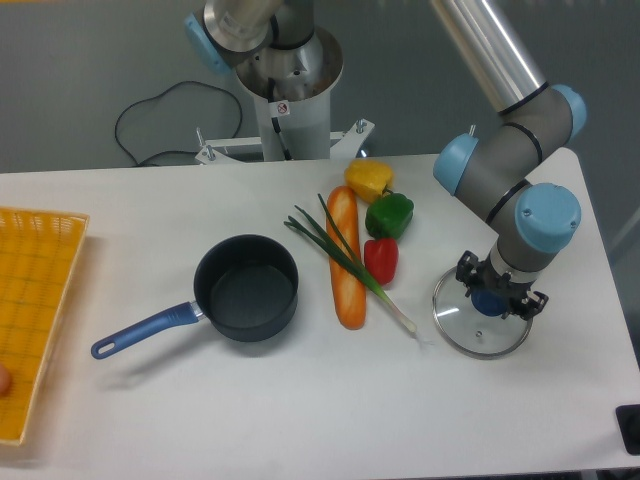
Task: Place the lid on the table
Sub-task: 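Hold the lid on the table and open the gripper around the knob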
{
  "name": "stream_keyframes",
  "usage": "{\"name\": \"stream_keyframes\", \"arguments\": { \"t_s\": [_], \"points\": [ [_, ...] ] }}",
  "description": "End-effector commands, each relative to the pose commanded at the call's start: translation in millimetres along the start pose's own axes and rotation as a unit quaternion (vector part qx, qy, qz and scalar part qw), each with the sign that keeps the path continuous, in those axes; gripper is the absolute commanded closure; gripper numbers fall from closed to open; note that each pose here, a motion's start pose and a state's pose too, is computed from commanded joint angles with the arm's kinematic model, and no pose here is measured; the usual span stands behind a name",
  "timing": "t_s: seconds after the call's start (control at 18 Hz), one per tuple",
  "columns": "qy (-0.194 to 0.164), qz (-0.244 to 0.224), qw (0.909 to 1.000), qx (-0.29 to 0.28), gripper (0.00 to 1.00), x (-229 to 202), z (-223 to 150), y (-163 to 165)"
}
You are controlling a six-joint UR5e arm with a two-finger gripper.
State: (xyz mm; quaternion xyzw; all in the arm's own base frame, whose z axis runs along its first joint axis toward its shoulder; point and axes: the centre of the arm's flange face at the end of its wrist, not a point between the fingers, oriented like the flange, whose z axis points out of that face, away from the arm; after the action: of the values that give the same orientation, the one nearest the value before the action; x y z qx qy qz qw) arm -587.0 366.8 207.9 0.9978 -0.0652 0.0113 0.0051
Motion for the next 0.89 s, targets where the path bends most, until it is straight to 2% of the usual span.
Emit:
{"name": "stream_keyframes", "arguments": {
  "t_s": [0.89],
  "points": [
    [0.001, 0.001, 1.0, 0.0, 0.42, -0.1, 2.8, -1.1]
  ]
}}
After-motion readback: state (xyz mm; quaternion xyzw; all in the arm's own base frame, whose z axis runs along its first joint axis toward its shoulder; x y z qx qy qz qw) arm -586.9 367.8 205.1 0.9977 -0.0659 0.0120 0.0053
